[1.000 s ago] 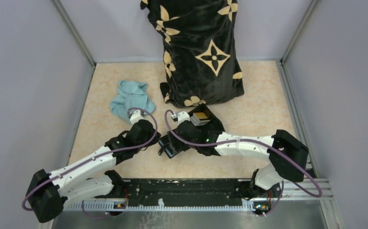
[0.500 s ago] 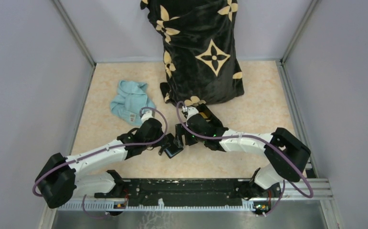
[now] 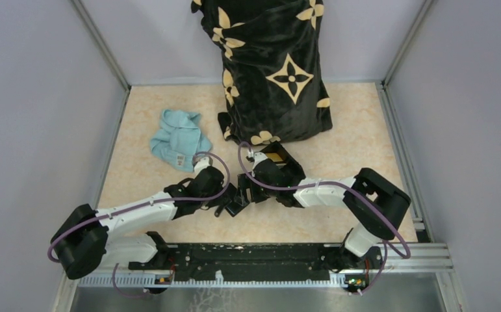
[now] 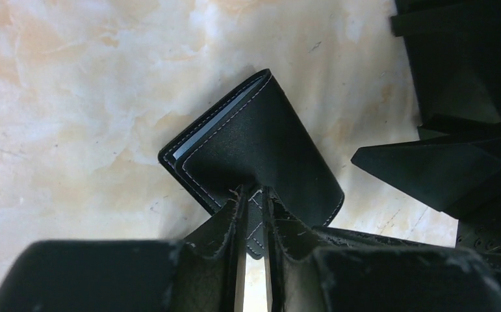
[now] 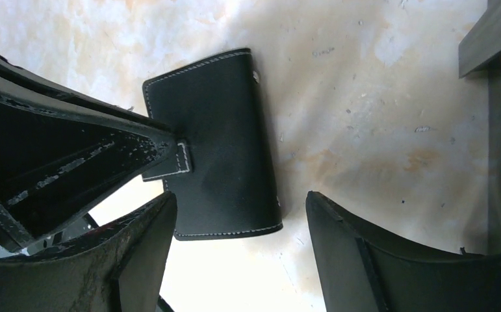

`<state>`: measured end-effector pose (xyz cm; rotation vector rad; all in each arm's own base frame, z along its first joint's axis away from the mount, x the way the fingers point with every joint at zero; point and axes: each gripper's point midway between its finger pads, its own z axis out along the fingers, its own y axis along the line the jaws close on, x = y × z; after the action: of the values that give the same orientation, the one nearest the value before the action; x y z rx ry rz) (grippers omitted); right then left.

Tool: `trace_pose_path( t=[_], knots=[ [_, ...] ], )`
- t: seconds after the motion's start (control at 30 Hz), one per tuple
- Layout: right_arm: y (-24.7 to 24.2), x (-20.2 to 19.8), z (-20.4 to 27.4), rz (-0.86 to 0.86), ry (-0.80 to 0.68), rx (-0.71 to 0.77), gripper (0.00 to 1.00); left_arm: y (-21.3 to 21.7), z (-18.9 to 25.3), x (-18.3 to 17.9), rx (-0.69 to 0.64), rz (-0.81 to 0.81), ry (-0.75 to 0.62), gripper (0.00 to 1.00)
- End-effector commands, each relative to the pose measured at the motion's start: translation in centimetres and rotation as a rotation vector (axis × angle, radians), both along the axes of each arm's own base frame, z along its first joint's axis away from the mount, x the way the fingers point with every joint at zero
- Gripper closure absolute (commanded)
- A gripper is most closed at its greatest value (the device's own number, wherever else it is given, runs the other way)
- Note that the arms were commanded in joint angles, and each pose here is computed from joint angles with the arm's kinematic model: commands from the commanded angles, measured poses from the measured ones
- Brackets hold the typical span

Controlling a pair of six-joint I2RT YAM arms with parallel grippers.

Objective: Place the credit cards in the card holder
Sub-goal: Turn over the card holder at the center of the board.

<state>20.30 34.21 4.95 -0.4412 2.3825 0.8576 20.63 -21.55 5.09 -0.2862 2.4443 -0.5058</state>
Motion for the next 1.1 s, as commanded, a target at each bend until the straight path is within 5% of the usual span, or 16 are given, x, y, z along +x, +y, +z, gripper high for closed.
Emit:
trace_pose_path(
  t=[0.0,0.7,1.07],
  knots=[
    [0.7,0.3,0.0,-0.005,-0.002,0.051,0.27,0.9,-1.5,-1.1,0.03,0.027,0.043,0.8],
    [0.7,-1.7,-4.3,0.043,0.104,0.051,0.27,2.9,-5.3,-4.5,0.141,0.068,0.159,0.82],
    [1.2,-3.5,-4.5,0.076,0.171,0.123,0.41,4.6,-7.2,-6.0,0.194,0.096,0.207,0.84]
  ],
)
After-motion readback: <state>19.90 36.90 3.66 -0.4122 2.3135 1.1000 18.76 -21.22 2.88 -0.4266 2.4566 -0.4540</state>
